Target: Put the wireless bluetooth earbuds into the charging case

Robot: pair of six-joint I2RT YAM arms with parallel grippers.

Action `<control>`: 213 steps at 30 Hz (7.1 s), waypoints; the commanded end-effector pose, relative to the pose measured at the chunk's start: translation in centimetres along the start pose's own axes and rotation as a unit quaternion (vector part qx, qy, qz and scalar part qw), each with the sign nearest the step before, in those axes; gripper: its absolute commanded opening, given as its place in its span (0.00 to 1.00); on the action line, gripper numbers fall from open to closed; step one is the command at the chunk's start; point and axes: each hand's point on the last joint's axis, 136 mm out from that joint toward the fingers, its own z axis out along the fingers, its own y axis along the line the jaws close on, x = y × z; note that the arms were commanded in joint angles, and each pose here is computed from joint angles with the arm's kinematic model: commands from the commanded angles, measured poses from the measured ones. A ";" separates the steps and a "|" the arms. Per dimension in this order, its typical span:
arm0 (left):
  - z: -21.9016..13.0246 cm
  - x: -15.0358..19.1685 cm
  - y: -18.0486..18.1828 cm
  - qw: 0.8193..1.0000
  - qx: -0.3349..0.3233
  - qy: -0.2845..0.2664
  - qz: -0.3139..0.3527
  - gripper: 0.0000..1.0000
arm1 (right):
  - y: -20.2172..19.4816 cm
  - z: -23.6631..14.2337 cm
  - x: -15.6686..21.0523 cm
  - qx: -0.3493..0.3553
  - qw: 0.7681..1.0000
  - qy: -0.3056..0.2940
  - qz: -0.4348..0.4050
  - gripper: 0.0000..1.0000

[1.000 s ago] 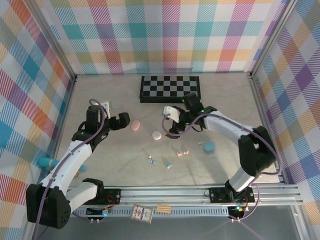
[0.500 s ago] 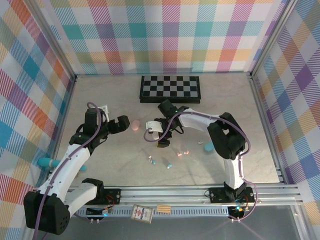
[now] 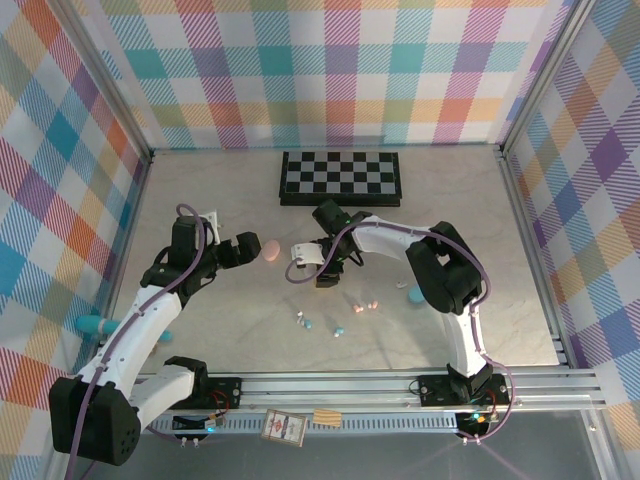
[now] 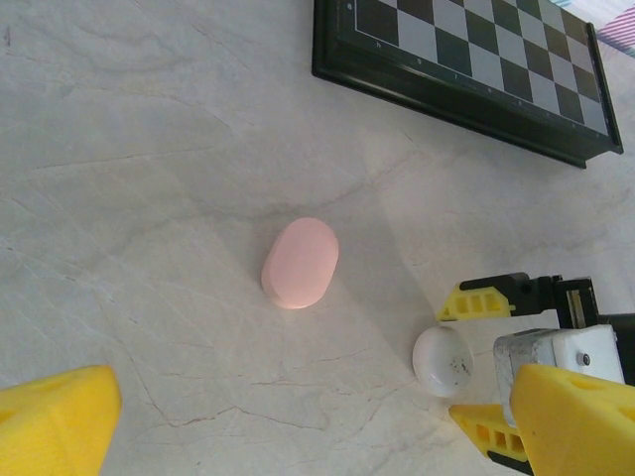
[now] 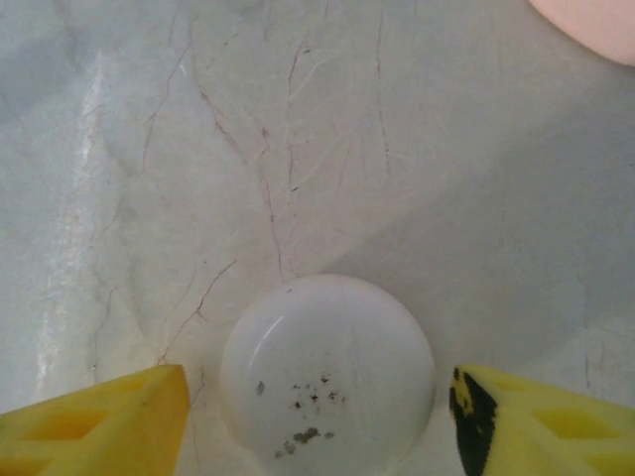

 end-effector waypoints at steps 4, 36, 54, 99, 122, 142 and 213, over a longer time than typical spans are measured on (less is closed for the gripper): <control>-0.3 0.3 -0.2 1.000 0.005 0.001 0.001 1.00 | 0.5 0.4 -0.5 -0.019 1.000 -0.007 -0.009 0.61; -0.4 0.3 -10.7 0.972 0.223 0.061 -0.029 0.82 | -2.6 -10.8 -3.4 0.140 0.983 -0.108 0.052 0.45; -1.0 1.3 -4.9 0.995 0.083 0.038 -0.034 0.93 | -9.7 -3.0 -0.2 0.093 0.991 -0.081 0.059 0.99; -0.1 2.1 -4.4 0.996 0.073 0.052 -0.022 0.97 | -9.8 -1.1 0.4 -0.002 0.992 -0.068 0.107 0.48; 4.6 3.0 -13.3 0.938 0.274 0.163 -0.137 0.71 | -1.3 -11.5 -3.6 0.047 0.982 -0.159 0.090 0.46; 5.7 4.2 -16.9 0.920 0.315 0.188 -0.135 0.51 | -0.9 -12.9 -6.0 0.032 0.972 -0.219 0.084 0.45; -7.1 2.5 -24.2 0.789 0.519 -0.083 0.318 0.63 | 4.1 -28.8 -10.9 -0.033 0.909 -0.375 0.177 0.18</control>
